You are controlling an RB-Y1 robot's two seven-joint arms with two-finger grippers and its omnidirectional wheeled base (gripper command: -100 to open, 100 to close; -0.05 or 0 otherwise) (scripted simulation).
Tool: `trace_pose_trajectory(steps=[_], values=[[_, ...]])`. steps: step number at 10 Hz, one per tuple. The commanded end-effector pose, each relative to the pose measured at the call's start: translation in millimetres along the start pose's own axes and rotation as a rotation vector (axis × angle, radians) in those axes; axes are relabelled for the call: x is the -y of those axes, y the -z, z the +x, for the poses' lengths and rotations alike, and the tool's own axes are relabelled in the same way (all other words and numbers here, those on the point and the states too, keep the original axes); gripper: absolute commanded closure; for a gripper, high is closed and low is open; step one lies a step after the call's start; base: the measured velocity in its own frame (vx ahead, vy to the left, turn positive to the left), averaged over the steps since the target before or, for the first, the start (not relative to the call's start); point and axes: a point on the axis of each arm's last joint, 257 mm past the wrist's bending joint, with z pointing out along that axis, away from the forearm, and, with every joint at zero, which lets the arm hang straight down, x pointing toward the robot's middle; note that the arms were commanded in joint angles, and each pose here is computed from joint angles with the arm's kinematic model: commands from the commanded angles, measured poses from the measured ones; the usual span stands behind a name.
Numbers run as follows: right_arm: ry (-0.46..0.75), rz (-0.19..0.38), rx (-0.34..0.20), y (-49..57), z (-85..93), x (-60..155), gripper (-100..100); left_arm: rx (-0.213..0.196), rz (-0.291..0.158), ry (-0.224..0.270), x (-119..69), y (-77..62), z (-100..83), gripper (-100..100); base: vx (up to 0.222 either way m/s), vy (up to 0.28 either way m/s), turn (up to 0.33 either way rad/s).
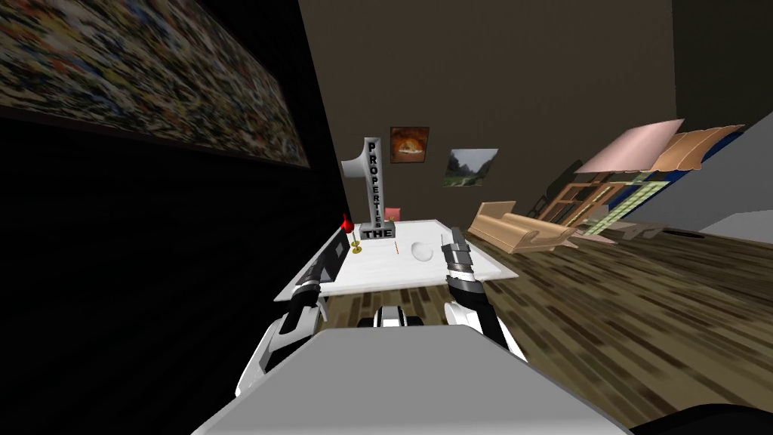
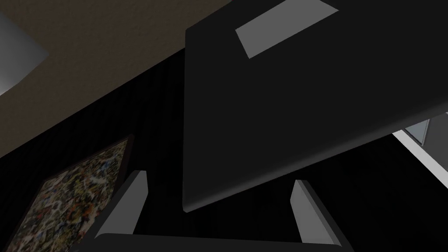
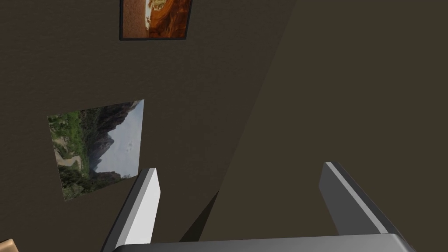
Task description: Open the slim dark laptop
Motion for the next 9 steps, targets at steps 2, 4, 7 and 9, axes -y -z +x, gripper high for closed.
trace_pose_trajectory(steps=[2, 4, 7, 9], values=[[0.0, 0.0, 0.0, -0.1, 0.1, 0.0, 0, 0.038, -0.036, -0.018, -27.8, -22.9, -31.4, -100, -0.084, -0.061, -0.251], [0.0, 0.0, 0.0, -0.1, 0.1, 0.0, 0, 0.076, -0.049, -0.024, -38.6, -38.2, -58.6, -100, -0.112, -0.072, -0.172], [0.0, 0.0, 0.0, 0.0, 0.0, 0.0, 0, 0.091, -0.071, -0.023, -51.6, -44.9, -70.4, -100, -0.051, -0.032, -0.102], [0.0, 0.0, 0.0, 0.0, 0.0, 0.0, 0, 0.136, -0.082, -0.02, -59.7, -58.9, -101.6, -100, -0.049, -0.04, -0.178]])
